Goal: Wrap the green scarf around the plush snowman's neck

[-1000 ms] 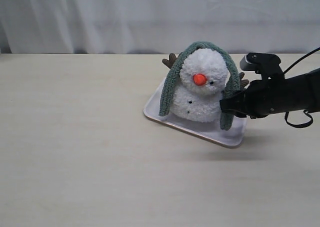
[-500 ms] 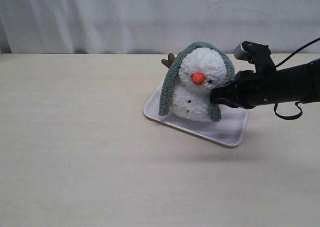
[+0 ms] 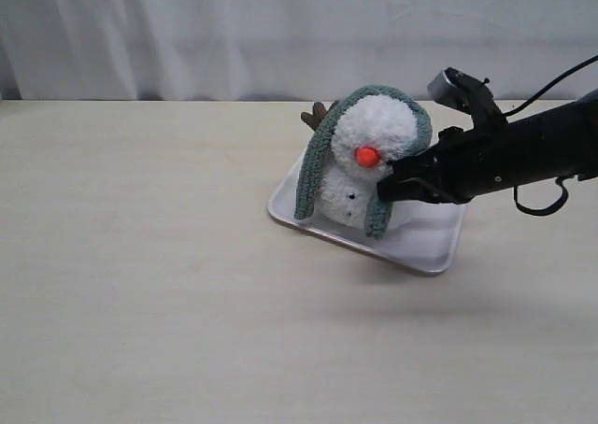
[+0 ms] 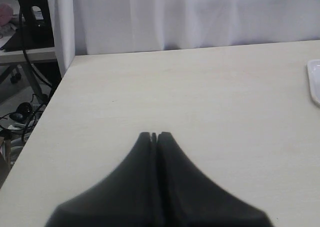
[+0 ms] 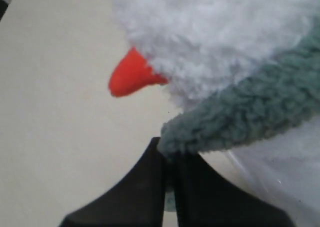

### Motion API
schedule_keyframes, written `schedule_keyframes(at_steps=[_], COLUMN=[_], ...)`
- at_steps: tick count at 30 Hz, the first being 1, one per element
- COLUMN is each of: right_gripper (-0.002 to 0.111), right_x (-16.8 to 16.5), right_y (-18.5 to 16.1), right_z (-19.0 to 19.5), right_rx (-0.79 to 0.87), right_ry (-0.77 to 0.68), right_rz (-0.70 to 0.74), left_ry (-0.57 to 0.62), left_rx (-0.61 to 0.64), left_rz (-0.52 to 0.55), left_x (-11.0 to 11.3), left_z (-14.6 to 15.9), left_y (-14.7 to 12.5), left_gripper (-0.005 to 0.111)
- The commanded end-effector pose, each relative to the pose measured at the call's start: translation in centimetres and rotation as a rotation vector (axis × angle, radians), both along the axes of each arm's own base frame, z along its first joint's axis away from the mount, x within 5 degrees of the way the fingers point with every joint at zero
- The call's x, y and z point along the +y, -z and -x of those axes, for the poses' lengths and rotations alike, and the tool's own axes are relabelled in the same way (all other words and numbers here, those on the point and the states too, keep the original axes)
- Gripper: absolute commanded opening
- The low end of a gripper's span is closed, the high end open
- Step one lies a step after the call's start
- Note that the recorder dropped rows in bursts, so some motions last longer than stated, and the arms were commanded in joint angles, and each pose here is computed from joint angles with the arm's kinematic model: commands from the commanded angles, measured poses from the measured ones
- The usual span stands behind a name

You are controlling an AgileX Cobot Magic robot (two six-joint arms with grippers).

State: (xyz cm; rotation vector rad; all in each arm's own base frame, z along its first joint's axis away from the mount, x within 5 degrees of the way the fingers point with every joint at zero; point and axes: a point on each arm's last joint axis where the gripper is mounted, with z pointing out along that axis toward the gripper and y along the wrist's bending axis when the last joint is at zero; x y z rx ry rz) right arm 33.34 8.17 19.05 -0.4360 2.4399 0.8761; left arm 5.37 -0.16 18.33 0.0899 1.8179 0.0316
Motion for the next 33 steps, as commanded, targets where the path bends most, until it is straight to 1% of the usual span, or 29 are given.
schedule_keyframes(at_steps=[1, 4, 7, 13, 16, 18, 21, 23, 26, 28, 30, 33], right_gripper=[0.004, 0.004, 0.004, 0.004, 0.005, 0.011, 0.026, 0.039, 0.053, 0.056, 0.056, 0.056], right_x=[-0.5, -0.6, -0.4, 0.5, 0.5, 0.5, 0.5, 0.5, 0.4, 0.2, 0.0, 0.0], right_y=[1.6, 2.8, 3.8, 3.5, 3.4, 3.4, 3.4, 3.2, 2.7, 2.1, 1.2, -0.5], right_z=[0.0, -0.2, -0.1, 0.0, 0.0, 0.0, 0.0, 0.0, 0.2, 0.4, 0.7, 1.4], right_rx=[0.034, 0.062, 0.099, 0.070, 0.062, 0.060, 0.061, 0.057, 0.050, 0.053, 0.057, 0.050], right_ry=[0.041, 0.058, 0.030, -0.049, -0.057, -0.060, -0.059, -0.060, -0.070, -0.056, -0.035, -0.042], right_rz=[0.059, 0.072, 0.052, -0.044, -0.051, -0.050, -0.050, -0.049, -0.029, -0.006, 0.006, 0.002], left_ry=[-0.001, -0.001, -0.001, -0.001, -0.001, -0.001, -0.001, -0.001, -0.001, -0.001, -0.001, -0.001], left_rx=[-0.013, -0.013, -0.013, -0.013, -0.013, -0.013, -0.013, -0.013, -0.013, -0.013, -0.013, -0.013], left_rz=[0.000, 0.000, 0.000, 0.000, 0.000, 0.000, 0.000, 0.000, 0.000, 0.000, 0.000, 0.000], left_x=[0.0, 0.0, 0.0, 0.0, 0.0, 0.0, 0.0, 0.0, 0.0, 0.0, 0.0, 0.0], left_z=[0.0, 0.0, 0.0, 0.0, 0.0, 0.0, 0.0, 0.0, 0.0, 0.0, 0.0, 0.0], left_y=[-0.1, -0.1, -0.1, -0.1, -0.1, -0.1, -0.1, -0.1, -0.1, -0.1, -0.1, -0.1], left_gripper=[0.000, 0.000, 0.000, 0.000, 0.000, 0.000, 0.000, 0.000, 0.000, 0.000, 0.000, 0.000])
